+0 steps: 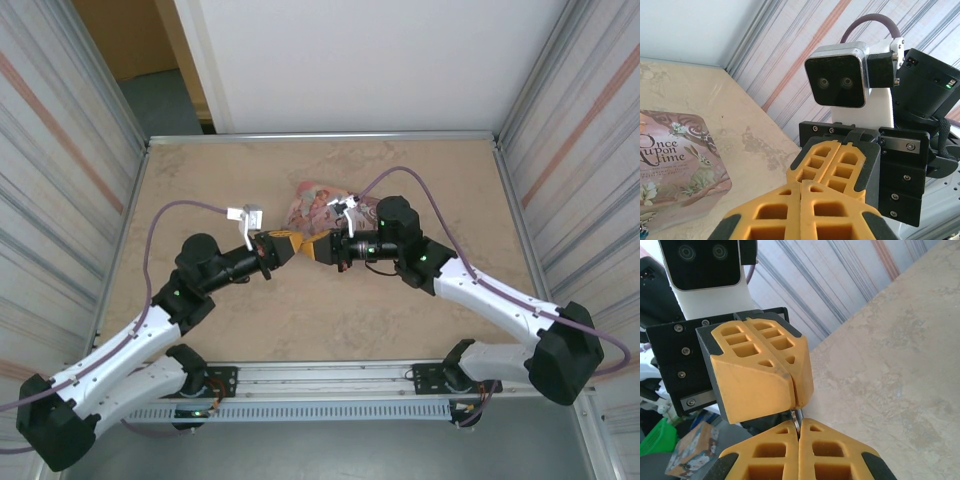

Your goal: Unlock the padlock with the key

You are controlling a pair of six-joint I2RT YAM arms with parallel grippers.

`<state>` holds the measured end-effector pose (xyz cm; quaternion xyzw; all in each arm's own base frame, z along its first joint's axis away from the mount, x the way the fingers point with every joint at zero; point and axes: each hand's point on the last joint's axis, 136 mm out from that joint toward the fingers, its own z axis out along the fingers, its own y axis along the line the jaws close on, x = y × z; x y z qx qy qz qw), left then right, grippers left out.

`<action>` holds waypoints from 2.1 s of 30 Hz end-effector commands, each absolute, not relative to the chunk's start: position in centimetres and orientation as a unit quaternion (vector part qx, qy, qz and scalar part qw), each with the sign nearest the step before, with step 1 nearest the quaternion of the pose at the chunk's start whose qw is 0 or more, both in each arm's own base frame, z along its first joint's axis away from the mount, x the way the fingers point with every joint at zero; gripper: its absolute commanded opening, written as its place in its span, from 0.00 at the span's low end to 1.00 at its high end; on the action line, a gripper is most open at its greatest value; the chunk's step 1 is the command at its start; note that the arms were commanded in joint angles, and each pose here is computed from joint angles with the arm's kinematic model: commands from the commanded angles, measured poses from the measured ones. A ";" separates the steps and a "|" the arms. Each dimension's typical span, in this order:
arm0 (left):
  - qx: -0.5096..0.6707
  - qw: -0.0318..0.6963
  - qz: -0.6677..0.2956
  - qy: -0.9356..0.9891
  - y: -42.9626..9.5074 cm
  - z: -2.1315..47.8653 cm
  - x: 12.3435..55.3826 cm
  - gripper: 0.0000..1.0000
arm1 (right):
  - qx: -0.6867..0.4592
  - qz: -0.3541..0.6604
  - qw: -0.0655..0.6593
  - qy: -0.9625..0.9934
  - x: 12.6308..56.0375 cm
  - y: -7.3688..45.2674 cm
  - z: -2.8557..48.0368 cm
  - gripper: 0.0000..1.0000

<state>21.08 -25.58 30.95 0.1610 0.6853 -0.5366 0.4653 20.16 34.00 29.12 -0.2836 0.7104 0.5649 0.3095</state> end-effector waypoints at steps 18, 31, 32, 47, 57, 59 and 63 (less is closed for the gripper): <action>0.177 0.489 -0.438 0.733 -22.6 28.7 20.3 0.57 | -0.282 0.441 0.297 0.798 24.2 26.9 23.9 0.00; 0.174 0.449 -0.330 0.812 -20.6 19.8 21.4 0.80 | -0.234 0.465 0.268 0.811 30.4 25.4 19.2 0.00; 0.175 0.445 -0.328 0.815 -20.7 19.4 21.5 0.81 | -0.227 0.466 0.267 0.812 30.9 25.4 18.7 0.00; 0.146 0.396 -0.332 0.843 -23.3 14.5 24.4 0.82 | -0.135 0.450 0.239 0.850 35.9 25.0 12.0 0.00; 0.142 0.366 -0.332 0.857 -24.8 12.2 25.6 0.82 | -0.121 0.451 0.196 0.862 34.5 24.8 8.4 0.00; 0.141 0.360 -0.333 0.860 -25.1 11.7 25.8 0.82 | -0.120 0.452 0.191 0.863 34.1 24.9 8.1 0.00; 0.138 0.350 -0.331 0.865 -25.7 10.9 26.5 0.80 | -0.122 0.455 0.187 0.862 33.7 25.1 8.0 0.00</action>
